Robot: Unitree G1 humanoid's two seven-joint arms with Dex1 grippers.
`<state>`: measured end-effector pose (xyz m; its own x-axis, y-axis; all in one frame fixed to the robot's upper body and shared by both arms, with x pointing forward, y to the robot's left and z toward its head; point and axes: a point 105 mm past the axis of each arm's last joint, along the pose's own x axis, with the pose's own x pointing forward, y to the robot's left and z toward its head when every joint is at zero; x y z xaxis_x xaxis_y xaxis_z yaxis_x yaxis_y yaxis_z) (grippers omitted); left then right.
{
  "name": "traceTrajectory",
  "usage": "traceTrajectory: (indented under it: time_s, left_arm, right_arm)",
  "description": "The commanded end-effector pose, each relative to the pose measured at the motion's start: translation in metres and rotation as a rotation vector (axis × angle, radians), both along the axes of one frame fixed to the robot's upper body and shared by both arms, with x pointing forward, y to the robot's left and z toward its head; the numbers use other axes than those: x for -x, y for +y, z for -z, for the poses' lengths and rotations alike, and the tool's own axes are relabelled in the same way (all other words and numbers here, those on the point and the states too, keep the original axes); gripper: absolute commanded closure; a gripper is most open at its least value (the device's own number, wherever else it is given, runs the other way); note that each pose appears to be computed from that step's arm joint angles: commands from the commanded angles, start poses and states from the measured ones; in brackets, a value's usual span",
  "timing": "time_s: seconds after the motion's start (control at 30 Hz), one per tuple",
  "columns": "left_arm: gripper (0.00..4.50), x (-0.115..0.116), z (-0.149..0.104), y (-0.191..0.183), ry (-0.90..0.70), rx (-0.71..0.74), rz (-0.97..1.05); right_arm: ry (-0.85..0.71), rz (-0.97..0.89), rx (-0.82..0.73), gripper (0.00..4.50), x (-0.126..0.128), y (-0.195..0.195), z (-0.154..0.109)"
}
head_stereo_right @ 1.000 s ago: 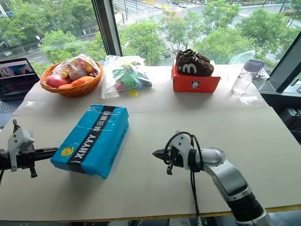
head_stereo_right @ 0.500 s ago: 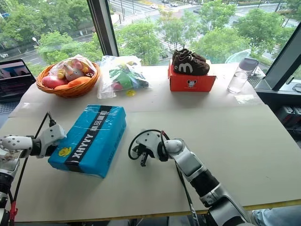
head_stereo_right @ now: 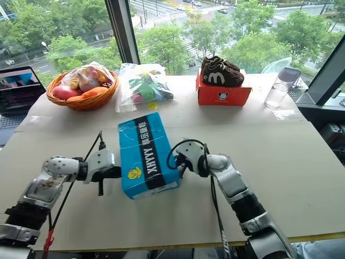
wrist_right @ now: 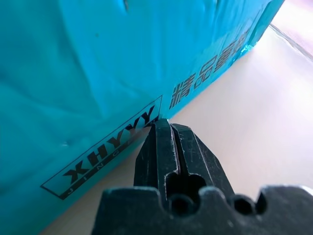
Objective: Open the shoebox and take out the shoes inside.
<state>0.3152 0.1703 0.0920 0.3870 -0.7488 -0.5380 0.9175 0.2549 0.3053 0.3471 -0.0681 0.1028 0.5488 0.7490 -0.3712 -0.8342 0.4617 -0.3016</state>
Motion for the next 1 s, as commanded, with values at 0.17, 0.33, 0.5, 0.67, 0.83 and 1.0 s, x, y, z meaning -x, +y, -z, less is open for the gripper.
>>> traceTrajectory:
  time_s: [0.17,0.33,0.5,0.67,0.83,1.0]
  left_arm:
    - [4.45,-0.013,-0.002,-0.032,-0.058,0.020,0.097]
    - [4.45,-0.024,-0.006,-0.031,-0.101,0.038,0.081]
    - [4.45,-0.020,-0.014,-0.019,-0.121,0.121,0.024]
    - [4.45,0.006,-0.031,0.011,-0.112,0.280,-0.094]
    - [4.45,0.070,-0.052,0.008,-0.081,0.501,-0.178]
    - [4.45,0.113,-0.082,-0.001,-0.030,0.586,-0.206]
  right_arm:
    - [-0.028,0.003,-0.010,4.50,0.009,-0.013,-0.014]
    - [-0.013,0.000,-0.014,4.50,0.014,-0.012,-0.013]
    - [-0.001,0.014,-0.002,4.50,0.013,-0.016,-0.007]
    - [0.003,0.033,0.013,4.50,0.010,-0.029,-0.006]
    - [0.007,0.046,0.042,4.50,0.006,-0.046,-0.005]
    - [0.027,0.017,0.050,4.50,0.010,-0.057,-0.006]
